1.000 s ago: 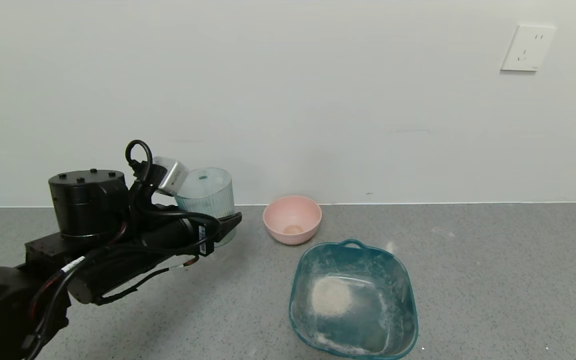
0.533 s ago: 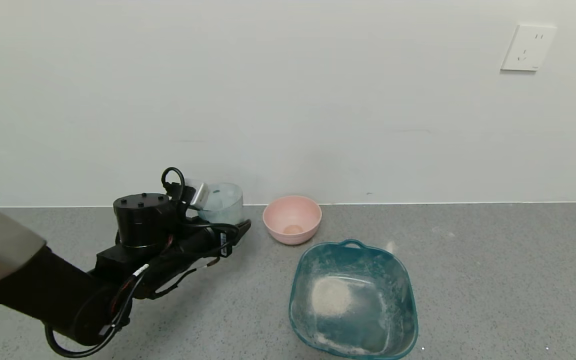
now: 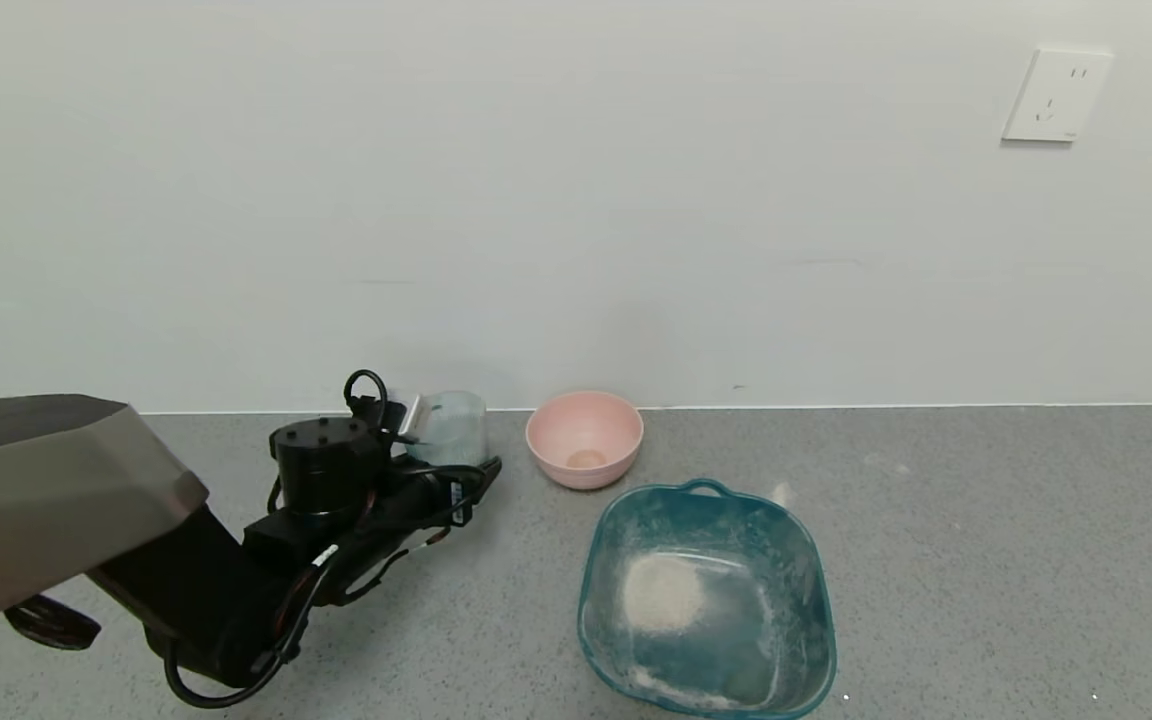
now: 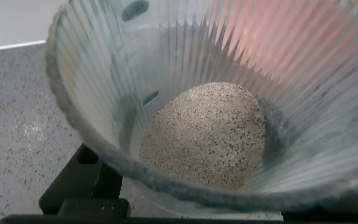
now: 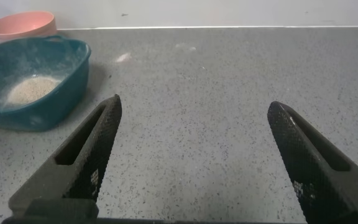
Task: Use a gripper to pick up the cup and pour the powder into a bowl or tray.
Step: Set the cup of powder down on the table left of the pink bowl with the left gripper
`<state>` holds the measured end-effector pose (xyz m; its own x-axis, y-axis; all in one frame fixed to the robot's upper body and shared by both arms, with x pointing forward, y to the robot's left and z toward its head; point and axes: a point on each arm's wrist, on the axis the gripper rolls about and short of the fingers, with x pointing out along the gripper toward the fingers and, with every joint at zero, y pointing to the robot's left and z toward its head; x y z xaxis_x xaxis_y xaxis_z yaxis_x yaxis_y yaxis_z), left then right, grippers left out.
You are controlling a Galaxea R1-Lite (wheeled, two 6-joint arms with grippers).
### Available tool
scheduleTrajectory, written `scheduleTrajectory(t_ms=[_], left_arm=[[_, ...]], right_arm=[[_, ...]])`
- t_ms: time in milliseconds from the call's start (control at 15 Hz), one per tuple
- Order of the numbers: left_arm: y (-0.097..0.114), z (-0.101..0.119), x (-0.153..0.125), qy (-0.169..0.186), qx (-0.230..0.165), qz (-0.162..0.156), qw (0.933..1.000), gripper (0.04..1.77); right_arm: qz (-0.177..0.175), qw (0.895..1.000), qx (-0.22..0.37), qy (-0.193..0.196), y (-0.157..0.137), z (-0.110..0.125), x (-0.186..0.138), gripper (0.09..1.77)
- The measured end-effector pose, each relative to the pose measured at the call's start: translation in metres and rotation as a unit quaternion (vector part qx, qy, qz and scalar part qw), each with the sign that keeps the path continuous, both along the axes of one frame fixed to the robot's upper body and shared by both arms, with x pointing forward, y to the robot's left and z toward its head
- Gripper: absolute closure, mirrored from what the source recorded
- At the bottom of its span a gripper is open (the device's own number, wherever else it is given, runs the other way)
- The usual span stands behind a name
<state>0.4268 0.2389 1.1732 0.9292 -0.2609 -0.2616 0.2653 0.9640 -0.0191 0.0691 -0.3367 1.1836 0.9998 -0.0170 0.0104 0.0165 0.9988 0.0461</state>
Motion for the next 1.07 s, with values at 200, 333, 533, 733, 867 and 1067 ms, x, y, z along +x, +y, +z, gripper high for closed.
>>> scheduleTrajectory(t_ms=[200, 333, 533, 733, 867, 1067], left_arm=[[0.003, -0.007, 0.004, 0.0, -0.008, 0.008, 0.9999, 0.49], [0.004, -0.012, 0.006, 0.006, -0.007, 0.011, 0.9999, 0.49], [0.006, -0.021, 0.01, 0.017, -0.005, 0.015, 0.9997, 0.49], [0.007, -0.029, 0.013, 0.026, -0.003, 0.017, 0.9995, 0.49], [0.007, -0.034, 0.014, 0.032, -0.002, 0.018, 0.9993, 0.49], [0.007, -0.04, 0.014, 0.039, 0.0, 0.018, 0.9991, 0.49]], right_arm=[[0.0, 1.0, 0.0, 0.0, 0.0, 0.0, 0.0, 0.15], [0.0, 1.0, 0.0, 0.0, 0.0, 0.0, 0.0, 0.15], [0.0, 1.0, 0.0, 0.0, 0.0, 0.0, 0.0, 0.15], [0.0, 1.0, 0.0, 0.0, 0.0, 0.0, 0.0, 0.15], [0.0, 1.0, 0.0, 0.0, 0.0, 0.0, 0.0, 0.15], [0.0, 1.0, 0.0, 0.0, 0.0, 0.0, 0.0, 0.15]])
